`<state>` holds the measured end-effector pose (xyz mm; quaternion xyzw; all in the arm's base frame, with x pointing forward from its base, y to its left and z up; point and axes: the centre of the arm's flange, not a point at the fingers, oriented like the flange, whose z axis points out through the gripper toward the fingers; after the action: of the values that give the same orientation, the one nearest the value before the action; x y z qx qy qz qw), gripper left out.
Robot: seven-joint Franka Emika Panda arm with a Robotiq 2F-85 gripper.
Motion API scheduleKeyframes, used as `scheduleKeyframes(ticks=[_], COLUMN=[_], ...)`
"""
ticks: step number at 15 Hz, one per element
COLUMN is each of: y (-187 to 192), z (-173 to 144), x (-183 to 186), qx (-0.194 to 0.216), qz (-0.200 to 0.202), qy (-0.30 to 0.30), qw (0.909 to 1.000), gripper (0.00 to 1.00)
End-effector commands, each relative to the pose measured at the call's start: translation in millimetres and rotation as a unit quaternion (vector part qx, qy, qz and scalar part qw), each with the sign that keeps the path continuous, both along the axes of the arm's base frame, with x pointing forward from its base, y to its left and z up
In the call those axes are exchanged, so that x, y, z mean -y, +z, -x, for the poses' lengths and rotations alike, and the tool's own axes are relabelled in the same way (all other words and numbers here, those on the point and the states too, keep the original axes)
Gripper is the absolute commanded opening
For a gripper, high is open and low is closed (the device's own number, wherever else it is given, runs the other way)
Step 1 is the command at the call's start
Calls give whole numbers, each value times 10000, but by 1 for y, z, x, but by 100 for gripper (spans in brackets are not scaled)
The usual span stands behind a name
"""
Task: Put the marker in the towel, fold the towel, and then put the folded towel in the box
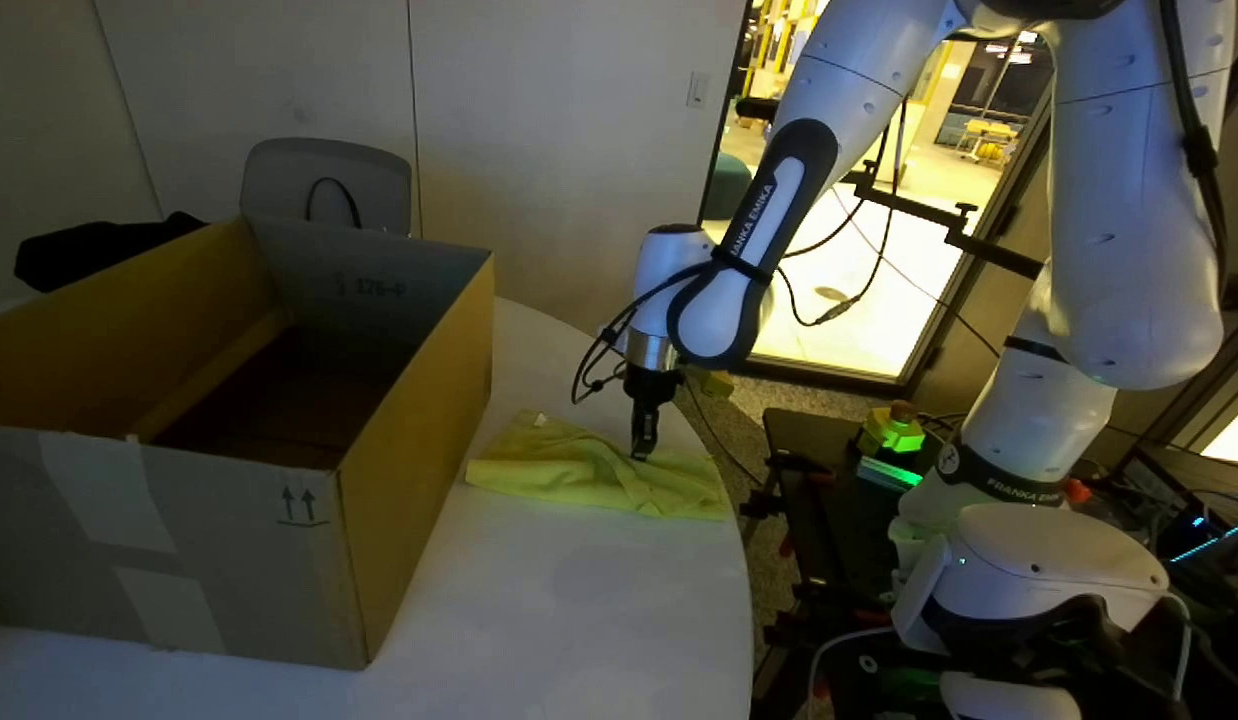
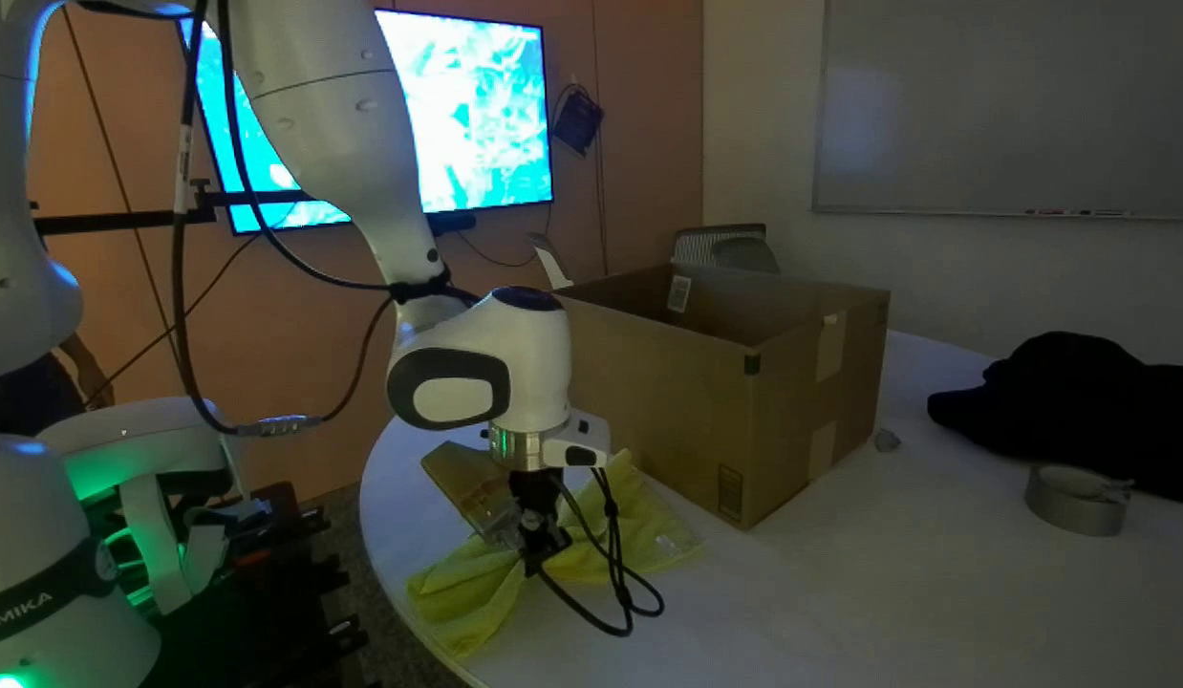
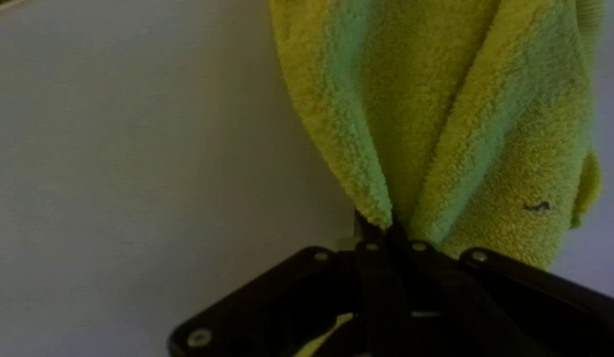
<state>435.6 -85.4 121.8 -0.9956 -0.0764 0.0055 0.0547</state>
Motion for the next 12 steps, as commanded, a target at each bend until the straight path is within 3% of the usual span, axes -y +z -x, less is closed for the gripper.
scheduleKeyframes(ticks=[1, 7, 12], y=[30, 59, 36], z=[-3, -19, -39], x=[-9, -47, -105], qx=[267, 726, 472], qz=[-335, -332, -271], qy=[575, 1471, 2098], qw=[9974, 9859, 9762], gripper=[2, 2, 2])
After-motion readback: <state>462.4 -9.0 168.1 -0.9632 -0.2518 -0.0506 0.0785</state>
